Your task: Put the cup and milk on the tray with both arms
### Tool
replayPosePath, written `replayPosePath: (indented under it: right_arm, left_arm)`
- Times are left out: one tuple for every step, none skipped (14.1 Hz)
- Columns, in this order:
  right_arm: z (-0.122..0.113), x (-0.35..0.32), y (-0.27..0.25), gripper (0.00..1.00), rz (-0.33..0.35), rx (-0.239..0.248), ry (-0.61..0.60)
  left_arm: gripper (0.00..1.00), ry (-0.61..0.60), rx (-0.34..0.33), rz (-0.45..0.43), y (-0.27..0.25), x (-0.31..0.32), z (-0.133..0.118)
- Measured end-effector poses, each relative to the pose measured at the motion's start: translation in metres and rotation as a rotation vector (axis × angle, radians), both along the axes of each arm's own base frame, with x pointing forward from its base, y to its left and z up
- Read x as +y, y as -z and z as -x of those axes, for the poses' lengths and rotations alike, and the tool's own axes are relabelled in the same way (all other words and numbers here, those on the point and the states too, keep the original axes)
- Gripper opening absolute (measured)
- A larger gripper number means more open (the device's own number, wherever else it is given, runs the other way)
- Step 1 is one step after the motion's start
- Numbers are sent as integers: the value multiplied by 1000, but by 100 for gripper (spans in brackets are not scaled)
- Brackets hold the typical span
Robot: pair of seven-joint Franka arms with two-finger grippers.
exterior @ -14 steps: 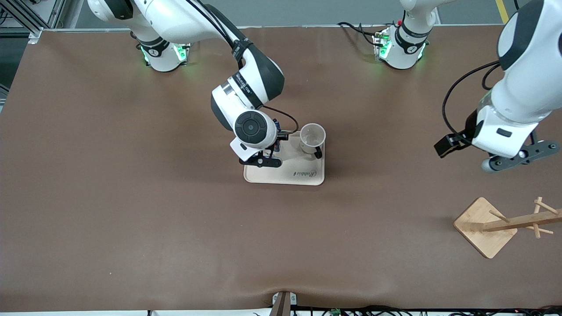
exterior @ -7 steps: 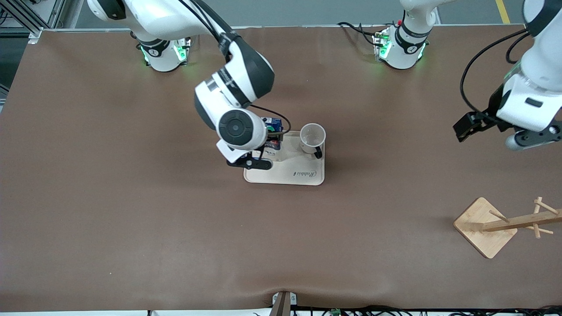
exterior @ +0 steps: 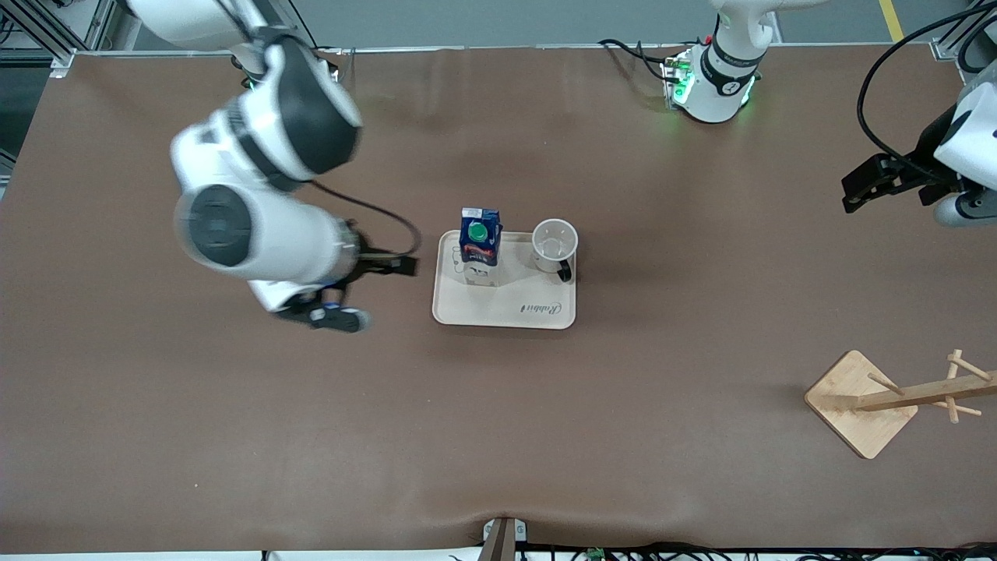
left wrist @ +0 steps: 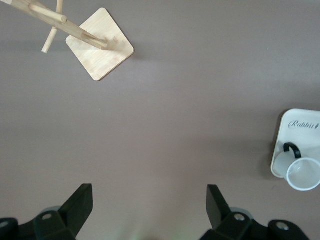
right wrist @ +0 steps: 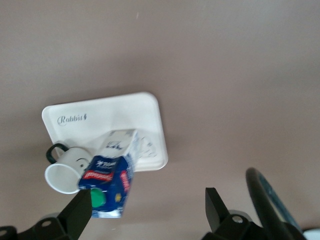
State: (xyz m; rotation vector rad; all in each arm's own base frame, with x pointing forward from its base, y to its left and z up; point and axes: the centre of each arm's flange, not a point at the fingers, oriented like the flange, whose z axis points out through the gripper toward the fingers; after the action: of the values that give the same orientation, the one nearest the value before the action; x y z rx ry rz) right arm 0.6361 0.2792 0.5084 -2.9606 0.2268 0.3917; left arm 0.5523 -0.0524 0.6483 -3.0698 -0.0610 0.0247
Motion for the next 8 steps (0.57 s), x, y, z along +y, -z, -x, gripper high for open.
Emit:
replayPosePath:
  right_arm:
    - [-10, -33, -9, 100, -13, -19, -19]
    - [-18, -67, -17, 100, -19, -30, -13]
    - [-23, -101, -27, 100, -17, -38, 12]
    - [-27, -135, -35, 100, -14, -42, 46]
    - [-29, -168, -43, 100, -12, -51, 78]
    - [-30, -201, -52, 100, 8, -70, 92]
    - [-29, -232, -61, 100, 51, -92, 87]
    - [-25, -258, -71, 100, 88, -113, 64]
  left_arm:
    - [100, 14, 3, -2, 0, 0, 4]
    - [100, 27, 5, -4, -1, -3, 9]
    - [100, 38, 6, -6, -1, -7, 14]
    - [100, 45, 4, -9, -1, -11, 19]
    - [100, 51, -1, -12, 0, -14, 25]
    - [100, 54, -5, -11, 2, -16, 30]
    - [100, 55, -6, 1, 3, -17, 35]
    - [100, 55, -8, 20, 3, -19, 39]
